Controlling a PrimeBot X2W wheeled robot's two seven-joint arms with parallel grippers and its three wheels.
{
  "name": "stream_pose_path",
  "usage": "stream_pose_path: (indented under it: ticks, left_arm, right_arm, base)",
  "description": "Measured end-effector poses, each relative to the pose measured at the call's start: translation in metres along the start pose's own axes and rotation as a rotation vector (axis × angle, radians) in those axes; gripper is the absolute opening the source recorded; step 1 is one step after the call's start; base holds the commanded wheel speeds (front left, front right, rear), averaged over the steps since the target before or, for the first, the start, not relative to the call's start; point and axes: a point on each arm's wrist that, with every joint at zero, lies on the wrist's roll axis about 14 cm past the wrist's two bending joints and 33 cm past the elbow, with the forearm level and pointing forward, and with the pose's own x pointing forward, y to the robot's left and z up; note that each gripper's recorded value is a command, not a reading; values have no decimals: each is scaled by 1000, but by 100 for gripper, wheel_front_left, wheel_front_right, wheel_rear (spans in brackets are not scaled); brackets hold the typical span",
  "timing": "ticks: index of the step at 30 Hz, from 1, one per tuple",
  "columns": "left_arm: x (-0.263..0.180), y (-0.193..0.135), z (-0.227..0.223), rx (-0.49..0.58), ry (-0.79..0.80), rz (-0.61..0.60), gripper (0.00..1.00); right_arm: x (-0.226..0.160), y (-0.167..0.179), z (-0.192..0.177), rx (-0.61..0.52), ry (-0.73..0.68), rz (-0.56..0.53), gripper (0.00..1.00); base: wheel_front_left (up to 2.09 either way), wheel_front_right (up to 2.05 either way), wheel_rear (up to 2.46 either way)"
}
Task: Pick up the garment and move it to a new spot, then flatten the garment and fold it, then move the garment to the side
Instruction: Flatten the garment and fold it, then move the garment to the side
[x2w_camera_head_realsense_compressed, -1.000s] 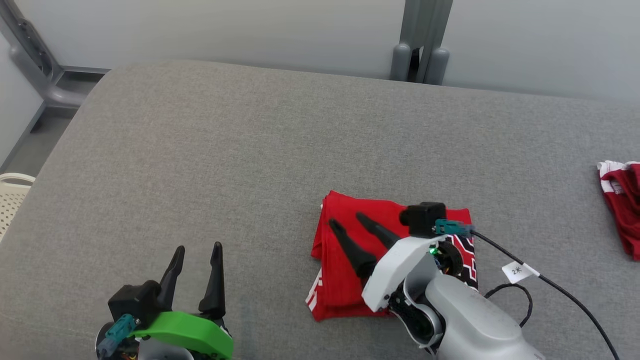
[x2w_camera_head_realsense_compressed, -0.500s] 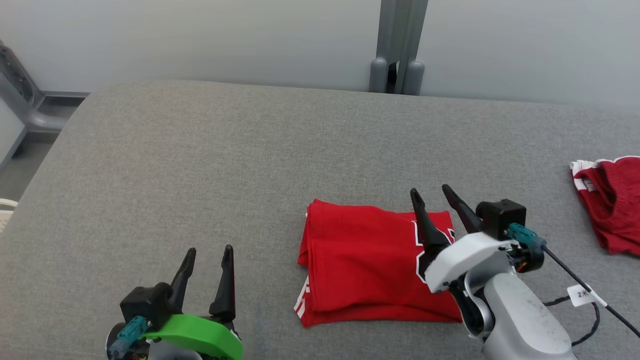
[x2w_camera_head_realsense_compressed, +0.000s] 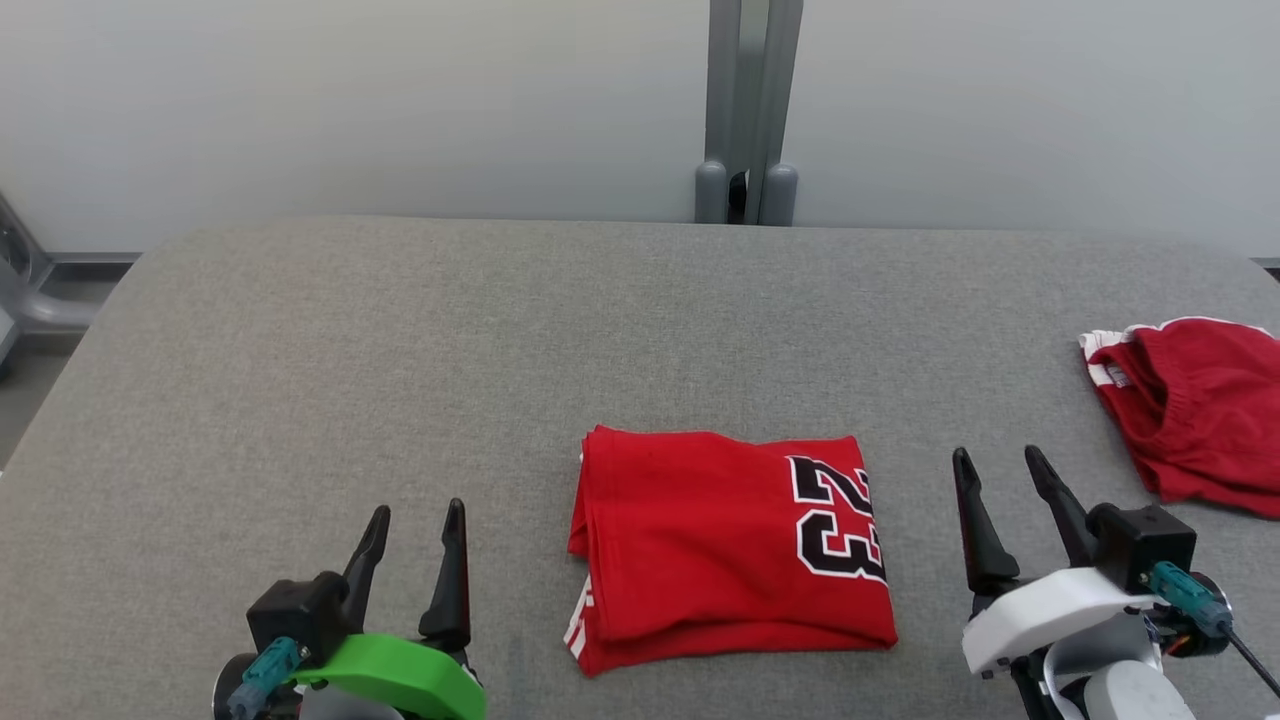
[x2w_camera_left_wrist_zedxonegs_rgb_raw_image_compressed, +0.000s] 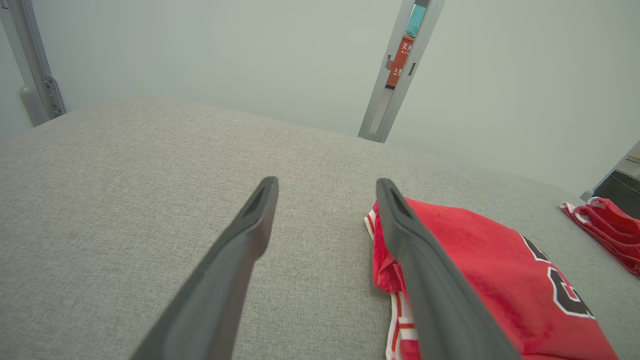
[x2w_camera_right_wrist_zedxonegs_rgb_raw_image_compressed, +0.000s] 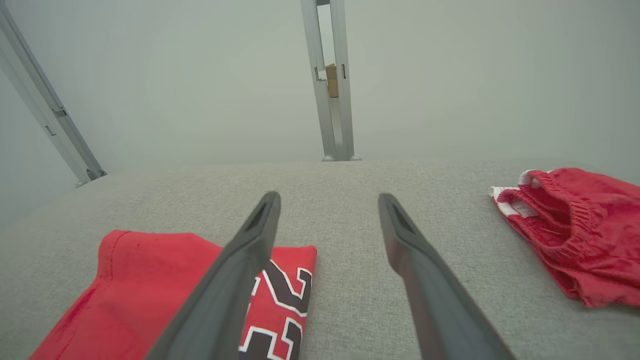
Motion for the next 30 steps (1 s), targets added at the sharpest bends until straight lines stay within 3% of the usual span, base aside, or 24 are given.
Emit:
stream_pose_path:
  ticks: [11,30]
  left_arm:
    - [-2,5,-1,39,-3,7,100]
    - [-2,16,-6,40,9,42,100]
  right_arm:
    - [-23,-18,-2,3,6,-62,100]
    - [-7,-9,-13,-65,99,-21,100]
  base:
    - [0,0,0]
    - [0,0,0]
